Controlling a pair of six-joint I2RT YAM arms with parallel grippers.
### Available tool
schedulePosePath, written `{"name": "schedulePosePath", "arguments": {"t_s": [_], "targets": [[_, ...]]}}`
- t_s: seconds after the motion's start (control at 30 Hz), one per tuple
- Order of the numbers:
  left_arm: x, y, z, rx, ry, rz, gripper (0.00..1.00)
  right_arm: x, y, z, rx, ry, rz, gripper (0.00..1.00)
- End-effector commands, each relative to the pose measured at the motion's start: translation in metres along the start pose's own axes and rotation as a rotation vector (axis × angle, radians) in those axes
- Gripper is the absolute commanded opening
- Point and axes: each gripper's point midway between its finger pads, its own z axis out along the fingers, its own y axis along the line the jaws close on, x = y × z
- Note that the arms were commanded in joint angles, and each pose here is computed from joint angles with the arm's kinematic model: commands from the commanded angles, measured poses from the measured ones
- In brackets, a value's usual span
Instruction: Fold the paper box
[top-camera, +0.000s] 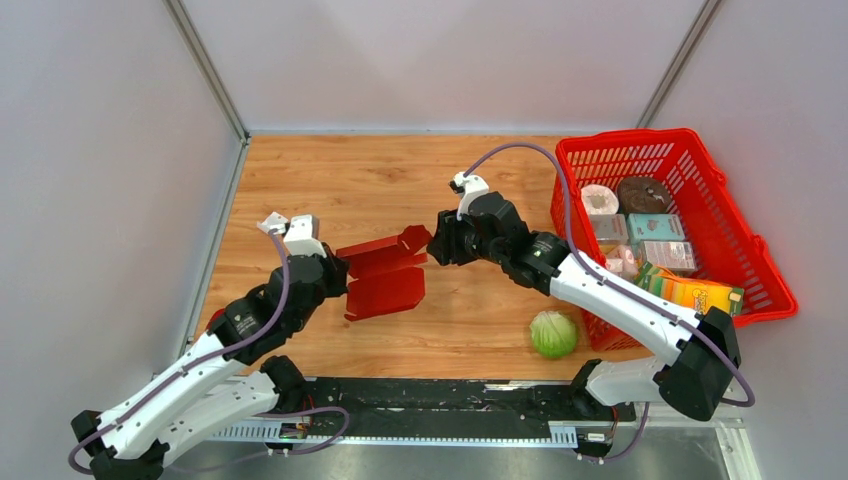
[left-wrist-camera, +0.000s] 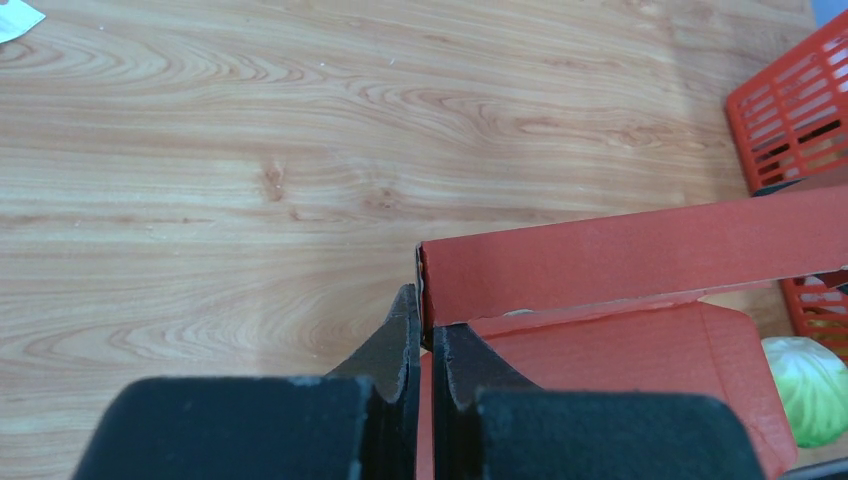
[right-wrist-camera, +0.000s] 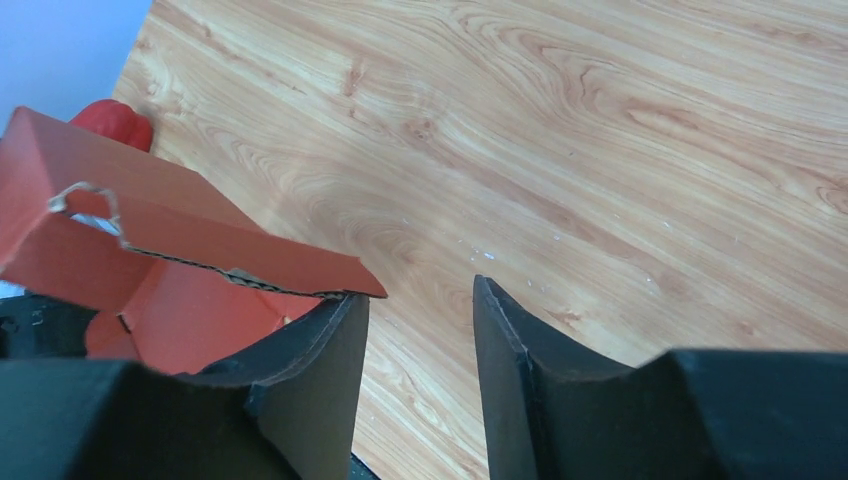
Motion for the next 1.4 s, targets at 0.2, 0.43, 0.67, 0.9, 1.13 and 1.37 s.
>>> {"name": "schedulePosePath", "arguments": {"t_s": [0.2, 0.43, 0.67, 0.9, 1.13, 1.37], "targets": [[-0.003, -0.004, -0.007, 0.062, -0.023, 0.012, 0.0, -0.005, 0.008, 0.006, -0.012, -0.028, -0.053, 0.45], [-0.008, 0.001, -0.008, 0.027, -0.042, -0.016, 0.0, -0.006, 0.039, 0.003, -0.111, -0.007, 0.102, 0.47], [-0.007, 0.004, 0.0, -0.018, -0.041, -0.014, 0.0, -0.021, 0.052, -0.016, -0.154, -0.05, 0.245, 0.52], [-0.01, -0.005, 0.002, 0.003, -0.035, -0.026, 0.0, -0.012, 0.062, 0.0, -0.212, -0.018, 0.258, 0.52], [-0.003, -0.004, 0.006, 0.004, -0.027, -0.061, 0.0, -0.006, 0.059, 0.007, -0.201, 0.014, 0.248, 0.51], [-0.001, 0.002, 0.003, -0.016, -0.031, -0.071, 0.0, 0.013, 0.043, -0.017, -0.159, 0.049, 0.196, 0.66]]}}
